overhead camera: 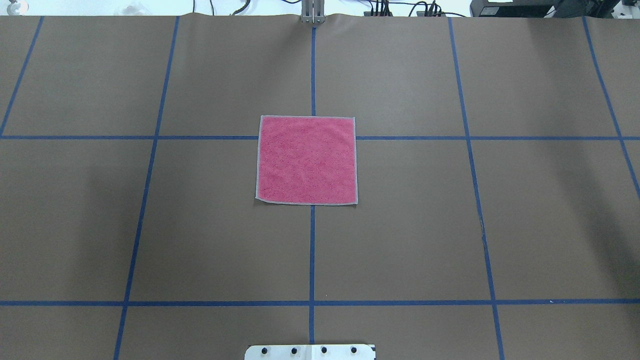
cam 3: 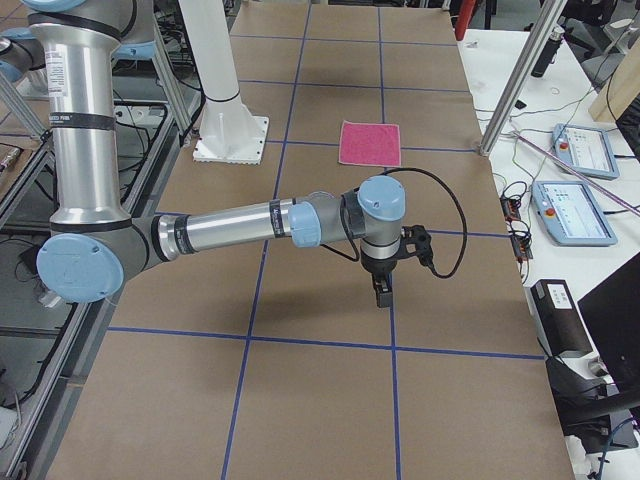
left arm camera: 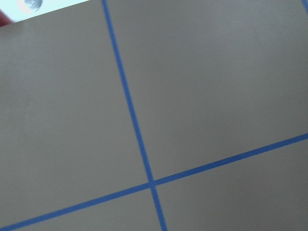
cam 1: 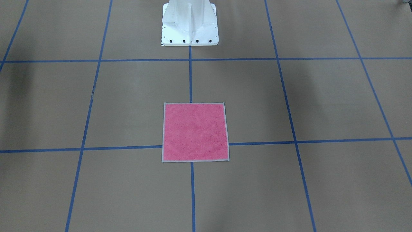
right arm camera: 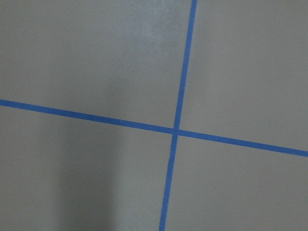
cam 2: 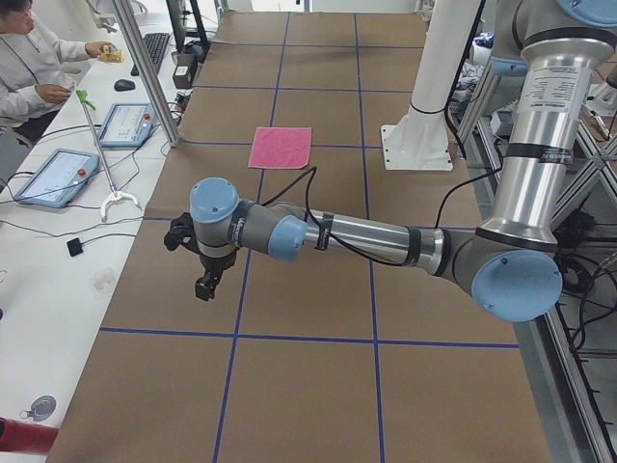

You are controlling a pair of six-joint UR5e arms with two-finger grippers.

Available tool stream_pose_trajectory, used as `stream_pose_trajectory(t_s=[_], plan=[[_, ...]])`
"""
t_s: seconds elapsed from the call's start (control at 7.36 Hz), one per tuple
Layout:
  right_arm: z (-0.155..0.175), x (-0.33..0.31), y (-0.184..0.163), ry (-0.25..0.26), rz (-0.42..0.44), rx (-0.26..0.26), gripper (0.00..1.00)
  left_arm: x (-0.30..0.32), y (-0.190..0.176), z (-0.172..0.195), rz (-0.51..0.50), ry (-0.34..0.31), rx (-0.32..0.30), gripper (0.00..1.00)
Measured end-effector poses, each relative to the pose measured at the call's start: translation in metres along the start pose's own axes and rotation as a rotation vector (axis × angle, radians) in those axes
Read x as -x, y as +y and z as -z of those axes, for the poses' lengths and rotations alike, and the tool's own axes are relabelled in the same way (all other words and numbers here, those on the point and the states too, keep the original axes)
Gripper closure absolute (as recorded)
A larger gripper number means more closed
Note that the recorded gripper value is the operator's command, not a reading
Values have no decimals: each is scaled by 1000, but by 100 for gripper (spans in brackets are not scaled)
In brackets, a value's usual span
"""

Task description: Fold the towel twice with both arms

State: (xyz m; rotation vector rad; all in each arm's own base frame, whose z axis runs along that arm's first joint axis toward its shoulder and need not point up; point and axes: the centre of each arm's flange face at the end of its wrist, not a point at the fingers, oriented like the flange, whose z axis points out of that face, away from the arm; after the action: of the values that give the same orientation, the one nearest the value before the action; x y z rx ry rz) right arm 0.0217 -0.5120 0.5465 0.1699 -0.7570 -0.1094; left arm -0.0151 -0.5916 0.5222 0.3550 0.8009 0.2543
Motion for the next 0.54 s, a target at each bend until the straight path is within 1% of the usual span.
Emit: stream_pose_trajectory(t_s=[0.27,0.54], plan=[[-12,51,-23,-46,-49,-21,1,-41,-21,-13,45,31,-32,0],[-29,108,-35,-103,-112,-58,2,-100,-34,-42,125,99,-69,0]])
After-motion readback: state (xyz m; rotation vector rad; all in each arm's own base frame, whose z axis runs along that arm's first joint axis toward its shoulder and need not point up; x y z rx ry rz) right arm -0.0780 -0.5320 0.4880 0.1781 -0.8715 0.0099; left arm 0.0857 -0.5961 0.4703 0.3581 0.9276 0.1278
